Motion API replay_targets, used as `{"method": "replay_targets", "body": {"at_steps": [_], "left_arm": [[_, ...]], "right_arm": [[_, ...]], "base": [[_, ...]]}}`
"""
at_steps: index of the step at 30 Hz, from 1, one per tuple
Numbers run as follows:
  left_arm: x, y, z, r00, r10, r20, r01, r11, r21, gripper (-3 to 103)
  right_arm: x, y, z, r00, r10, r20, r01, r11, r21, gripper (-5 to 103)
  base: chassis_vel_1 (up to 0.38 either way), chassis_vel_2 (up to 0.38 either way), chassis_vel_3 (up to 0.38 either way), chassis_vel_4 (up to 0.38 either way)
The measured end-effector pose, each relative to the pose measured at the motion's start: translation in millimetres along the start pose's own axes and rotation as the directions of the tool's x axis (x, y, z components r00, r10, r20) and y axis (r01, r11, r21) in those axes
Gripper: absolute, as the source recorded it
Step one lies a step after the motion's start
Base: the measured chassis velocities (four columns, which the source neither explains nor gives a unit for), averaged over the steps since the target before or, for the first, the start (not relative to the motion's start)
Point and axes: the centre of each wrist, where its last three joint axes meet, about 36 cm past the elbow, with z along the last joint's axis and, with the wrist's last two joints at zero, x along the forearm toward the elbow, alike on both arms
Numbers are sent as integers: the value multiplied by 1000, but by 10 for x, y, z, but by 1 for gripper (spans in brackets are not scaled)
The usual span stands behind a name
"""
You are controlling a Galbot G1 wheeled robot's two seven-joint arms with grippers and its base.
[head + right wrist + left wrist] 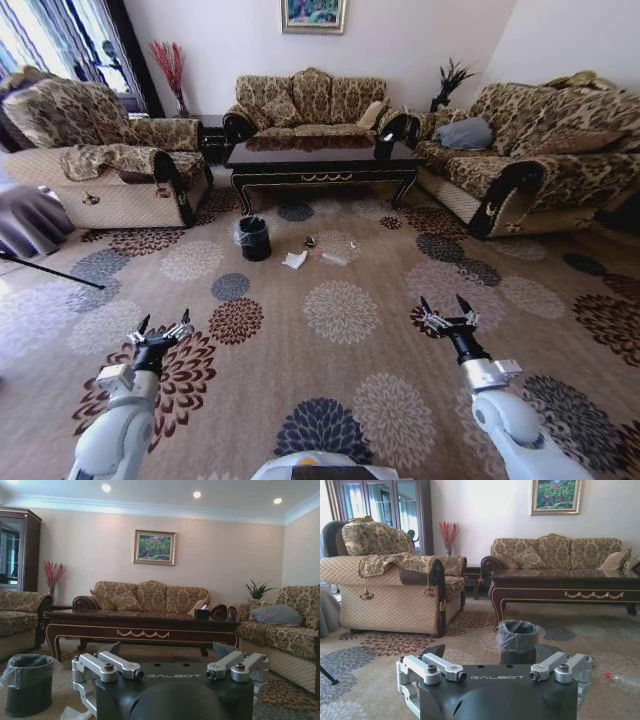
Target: Move to the front of the table and pick up the trash from the floor, then place it into the trash bin.
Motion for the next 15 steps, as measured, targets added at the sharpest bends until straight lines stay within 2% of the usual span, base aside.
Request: {"method": "replay_targets", "body": {"at_steps": [15], "left_arm": [[11, 1, -5, 1000, 1, 3, -1, 1000, 0, 100]], "right_arm": [[16, -2, 8, 1000, 14, 5, -14, 1000, 5, 100]], "base": [[0, 0, 0, 0]]}}
